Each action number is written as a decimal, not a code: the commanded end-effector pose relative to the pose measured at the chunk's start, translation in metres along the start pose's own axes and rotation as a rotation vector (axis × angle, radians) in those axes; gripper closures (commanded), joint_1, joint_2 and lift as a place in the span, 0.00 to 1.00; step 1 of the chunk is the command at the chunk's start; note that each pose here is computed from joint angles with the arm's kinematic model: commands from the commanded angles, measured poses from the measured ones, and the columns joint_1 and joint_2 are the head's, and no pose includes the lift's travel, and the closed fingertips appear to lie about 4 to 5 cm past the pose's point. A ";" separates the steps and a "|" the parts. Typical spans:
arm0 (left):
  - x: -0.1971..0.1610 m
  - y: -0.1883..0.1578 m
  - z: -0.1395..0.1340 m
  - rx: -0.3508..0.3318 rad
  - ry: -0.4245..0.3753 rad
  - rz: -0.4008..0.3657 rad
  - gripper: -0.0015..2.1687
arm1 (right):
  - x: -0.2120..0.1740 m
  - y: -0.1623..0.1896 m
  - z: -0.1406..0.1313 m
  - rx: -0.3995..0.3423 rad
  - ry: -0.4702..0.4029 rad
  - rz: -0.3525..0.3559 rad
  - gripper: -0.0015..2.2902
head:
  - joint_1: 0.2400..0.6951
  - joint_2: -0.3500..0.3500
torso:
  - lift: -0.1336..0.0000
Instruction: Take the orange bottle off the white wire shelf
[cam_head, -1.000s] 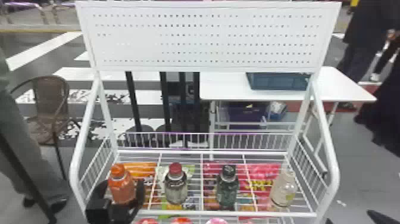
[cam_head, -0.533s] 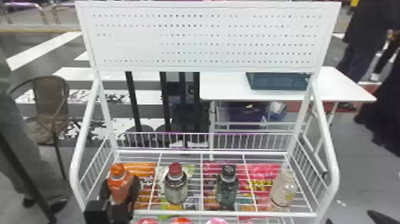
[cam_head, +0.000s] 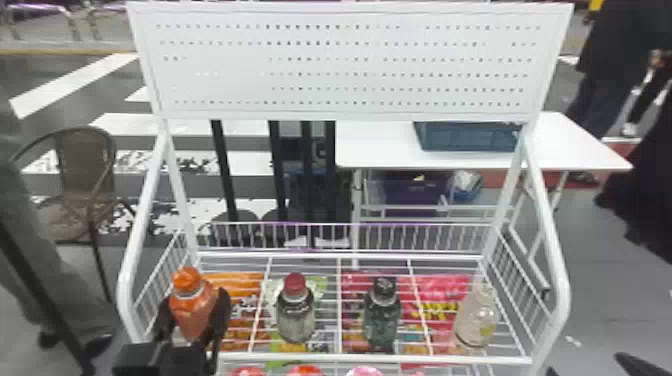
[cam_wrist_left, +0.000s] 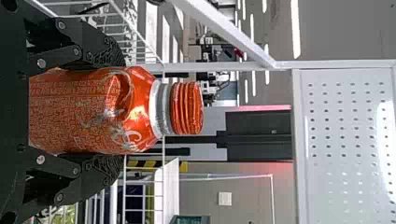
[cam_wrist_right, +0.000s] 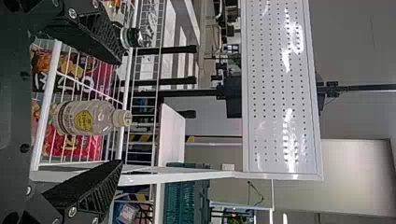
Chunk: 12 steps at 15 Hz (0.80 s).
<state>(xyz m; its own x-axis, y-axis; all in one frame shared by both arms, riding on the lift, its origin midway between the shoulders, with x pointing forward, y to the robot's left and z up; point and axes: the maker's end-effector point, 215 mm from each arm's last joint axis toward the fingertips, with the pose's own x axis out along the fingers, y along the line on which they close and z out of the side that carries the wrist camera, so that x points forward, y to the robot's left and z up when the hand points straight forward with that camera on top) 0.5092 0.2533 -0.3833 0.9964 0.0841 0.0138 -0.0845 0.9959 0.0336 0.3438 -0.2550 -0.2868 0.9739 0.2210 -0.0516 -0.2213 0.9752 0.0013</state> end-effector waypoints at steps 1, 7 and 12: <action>-0.024 0.002 0.022 0.012 0.011 -0.004 0.38 | 0.001 0.001 -0.001 0.003 0.001 0.001 0.06 | 0.57 0.50 | 1.00; -0.089 0.020 0.054 0.035 0.045 0.010 0.38 | 0.004 0.003 -0.006 0.011 0.003 0.005 0.06 | 0.57 0.50 | 1.00; -0.133 0.015 0.077 0.033 0.052 -0.033 0.38 | 0.006 0.003 -0.007 0.016 0.001 0.007 0.06 | 0.57 0.50 | 1.00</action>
<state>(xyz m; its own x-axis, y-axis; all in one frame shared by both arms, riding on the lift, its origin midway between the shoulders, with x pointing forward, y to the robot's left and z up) 0.3854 0.2599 -0.3151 0.9967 0.0716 -0.0395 -0.0686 0.9950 0.0722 0.3482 -0.2509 -0.2939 0.9722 0.2278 -0.0542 -0.2273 0.9737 0.0153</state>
